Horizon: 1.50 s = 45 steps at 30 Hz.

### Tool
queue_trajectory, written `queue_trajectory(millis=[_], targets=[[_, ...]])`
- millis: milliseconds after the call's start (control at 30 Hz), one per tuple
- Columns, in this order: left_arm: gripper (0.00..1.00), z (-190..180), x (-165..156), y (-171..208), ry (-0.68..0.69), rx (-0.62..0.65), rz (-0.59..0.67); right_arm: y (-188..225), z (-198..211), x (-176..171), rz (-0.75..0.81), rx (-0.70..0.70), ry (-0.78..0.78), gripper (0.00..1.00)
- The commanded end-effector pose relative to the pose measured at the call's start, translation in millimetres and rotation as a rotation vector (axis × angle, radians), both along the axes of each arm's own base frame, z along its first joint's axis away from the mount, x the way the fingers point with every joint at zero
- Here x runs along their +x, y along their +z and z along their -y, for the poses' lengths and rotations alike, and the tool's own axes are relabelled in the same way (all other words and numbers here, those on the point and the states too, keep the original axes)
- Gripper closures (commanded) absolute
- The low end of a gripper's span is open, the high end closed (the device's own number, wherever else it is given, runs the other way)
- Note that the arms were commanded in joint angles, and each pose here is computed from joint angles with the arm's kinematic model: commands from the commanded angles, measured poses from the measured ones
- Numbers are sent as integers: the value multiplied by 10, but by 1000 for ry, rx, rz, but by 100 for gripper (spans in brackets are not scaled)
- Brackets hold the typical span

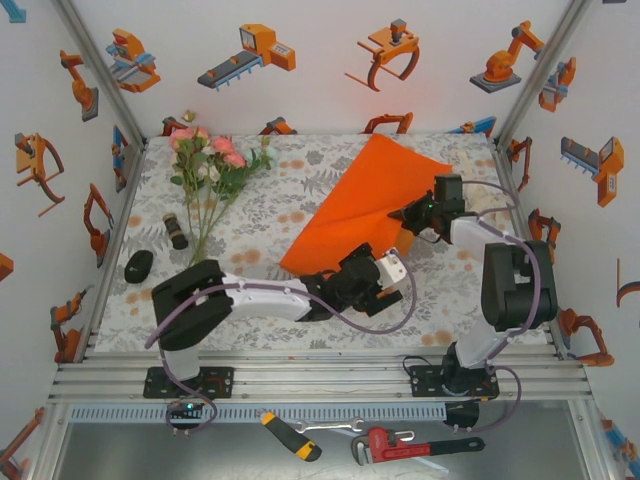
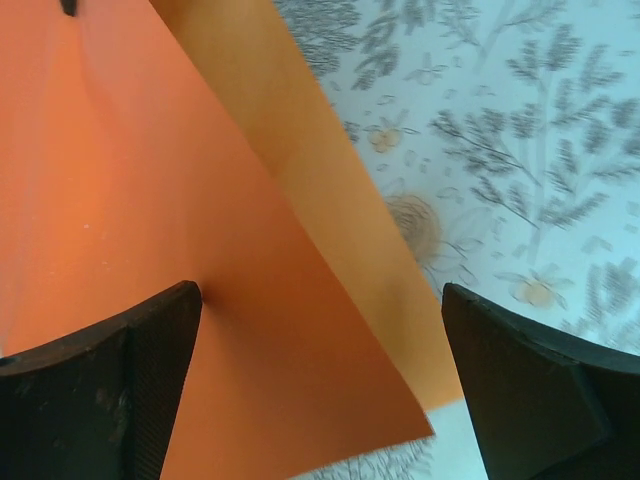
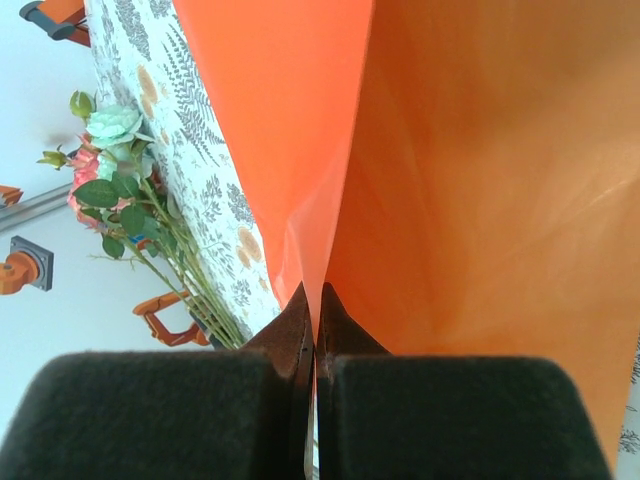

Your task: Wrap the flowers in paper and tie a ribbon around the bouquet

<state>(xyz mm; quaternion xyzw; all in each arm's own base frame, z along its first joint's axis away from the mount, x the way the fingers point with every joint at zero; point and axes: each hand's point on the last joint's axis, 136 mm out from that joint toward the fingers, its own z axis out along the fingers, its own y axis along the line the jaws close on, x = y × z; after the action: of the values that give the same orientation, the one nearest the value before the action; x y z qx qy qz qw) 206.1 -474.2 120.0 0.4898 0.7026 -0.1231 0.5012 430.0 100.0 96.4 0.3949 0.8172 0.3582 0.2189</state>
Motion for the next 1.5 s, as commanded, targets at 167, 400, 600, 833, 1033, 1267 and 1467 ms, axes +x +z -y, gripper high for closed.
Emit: queue_trajectory(millis=[167, 400, 600, 833, 1033, 1267, 1467], targets=[[100, -144, 452, 779, 274, -190, 50, 297, 4, 17, 47, -76, 76, 85], [100, -399, 619, 1067, 291, -521, -436, 971, 297, -339, 288, -136, 172, 51], [100, -654, 806, 1265, 405, -708, -685, 927, 602, -796, 342, -273, 29, 61], [100, -775, 976, 1366, 446, -869, -859, 408, 331, -684, 276, -98, 35, 100], [100, -893, 1037, 1387, 483, -924, -880, -35, 197, -490, 179, -110, 63, 100], [100, -1611, 1224, 1147, 696, -933, -821, -687, 388, -740, -13, -201, 13, 100], [100, -2366, 1410, 705, 942, -836, -671, -818, 465, -965, -59, -247, 9, 100]])
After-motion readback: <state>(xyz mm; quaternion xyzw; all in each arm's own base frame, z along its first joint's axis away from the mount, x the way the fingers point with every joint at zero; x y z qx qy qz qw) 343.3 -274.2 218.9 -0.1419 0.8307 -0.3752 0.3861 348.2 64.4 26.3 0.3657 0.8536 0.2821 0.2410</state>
